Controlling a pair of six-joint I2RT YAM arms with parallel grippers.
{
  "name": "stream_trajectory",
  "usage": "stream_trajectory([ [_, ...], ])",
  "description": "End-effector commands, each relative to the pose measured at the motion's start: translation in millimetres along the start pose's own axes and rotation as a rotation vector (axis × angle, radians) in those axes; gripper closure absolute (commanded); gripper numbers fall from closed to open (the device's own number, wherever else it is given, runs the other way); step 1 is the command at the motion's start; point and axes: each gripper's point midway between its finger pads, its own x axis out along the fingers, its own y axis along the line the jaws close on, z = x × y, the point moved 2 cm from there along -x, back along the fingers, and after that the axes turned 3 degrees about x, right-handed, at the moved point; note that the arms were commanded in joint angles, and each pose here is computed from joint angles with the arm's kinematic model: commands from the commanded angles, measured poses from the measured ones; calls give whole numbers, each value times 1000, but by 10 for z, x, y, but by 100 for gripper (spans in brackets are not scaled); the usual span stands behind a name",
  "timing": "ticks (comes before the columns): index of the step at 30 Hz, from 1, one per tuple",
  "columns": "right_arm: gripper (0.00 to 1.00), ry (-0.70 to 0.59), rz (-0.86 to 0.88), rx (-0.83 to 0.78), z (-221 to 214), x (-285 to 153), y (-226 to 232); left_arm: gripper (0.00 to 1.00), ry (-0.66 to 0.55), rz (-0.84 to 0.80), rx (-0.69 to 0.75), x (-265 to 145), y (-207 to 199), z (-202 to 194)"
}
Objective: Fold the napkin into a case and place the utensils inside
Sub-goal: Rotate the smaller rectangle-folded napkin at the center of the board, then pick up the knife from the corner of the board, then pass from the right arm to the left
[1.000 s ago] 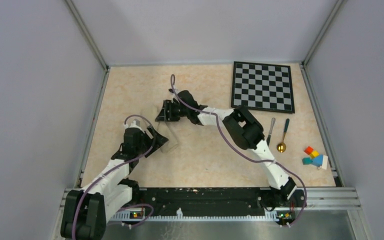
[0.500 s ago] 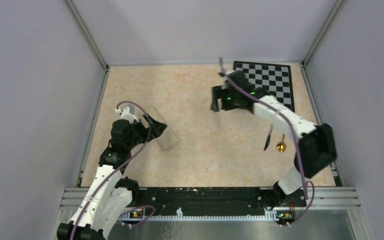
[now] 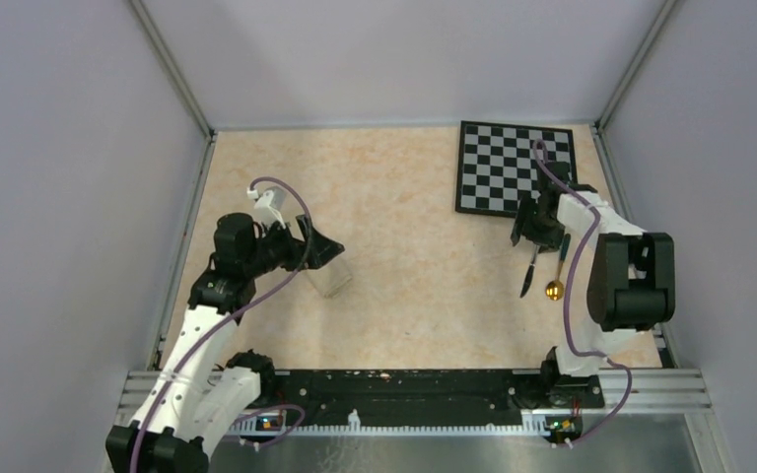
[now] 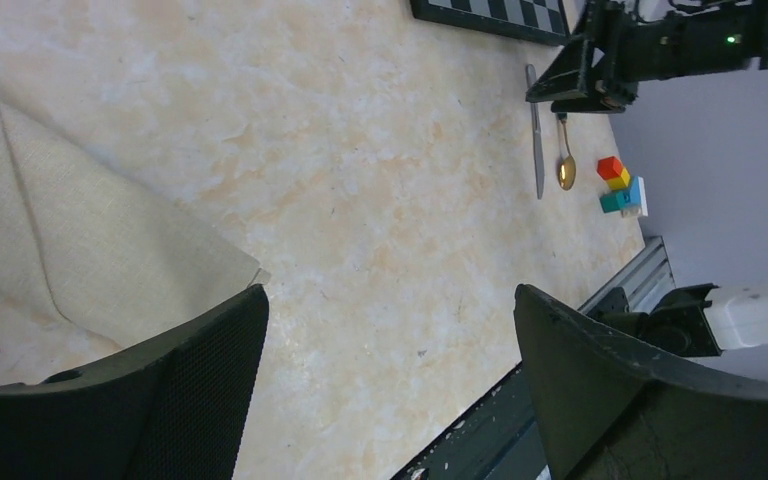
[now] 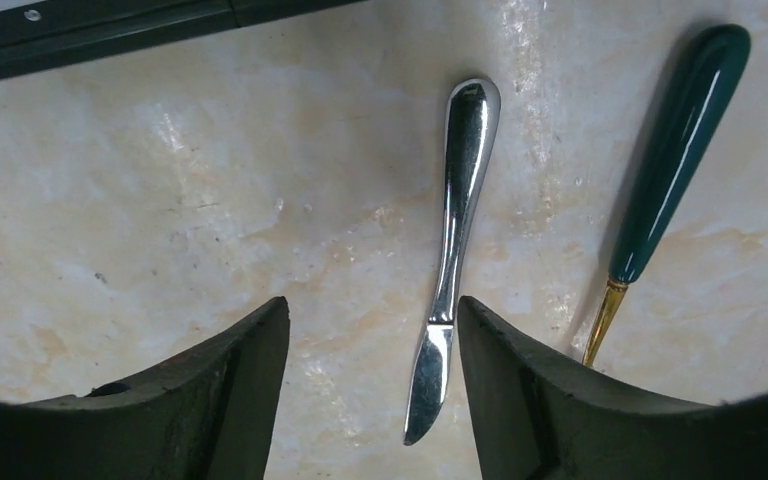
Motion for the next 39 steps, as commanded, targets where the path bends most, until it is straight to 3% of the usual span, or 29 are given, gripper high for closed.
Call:
stream_trajectory([
  [1, 41, 8, -27, 7, 55, 91, -28, 4, -20, -81, 84, -119, -229, 134],
  [7, 52, 53, -81, 2, -46, 252, -114, 4, -63, -5, 138, -167, -186, 305],
  [19, 60, 97, -134, -31, -349, 364, -302, 4, -55, 1, 138, -102, -150, 336],
  [25, 84, 99, -142, -84, -566, 368, -259, 4, -66, 49, 114, -95, -92, 381],
  [27, 97, 72, -134, -120, -530, 326, -221, 3, -64, 85, 82, -68, -25, 378],
  [30, 100, 25, -149, -233, -466, 204, -82, 3, -34, 108, 18, 0, 41, 328],
  [35, 100, -69, 80, -446, -605, -106, 483, 4, 6, 74, -60, 105, 67, 203],
  [39, 100, -187, 372, -634, -803, -422, 1124, 5, 65, -174, -173, 268, -123, -49],
])
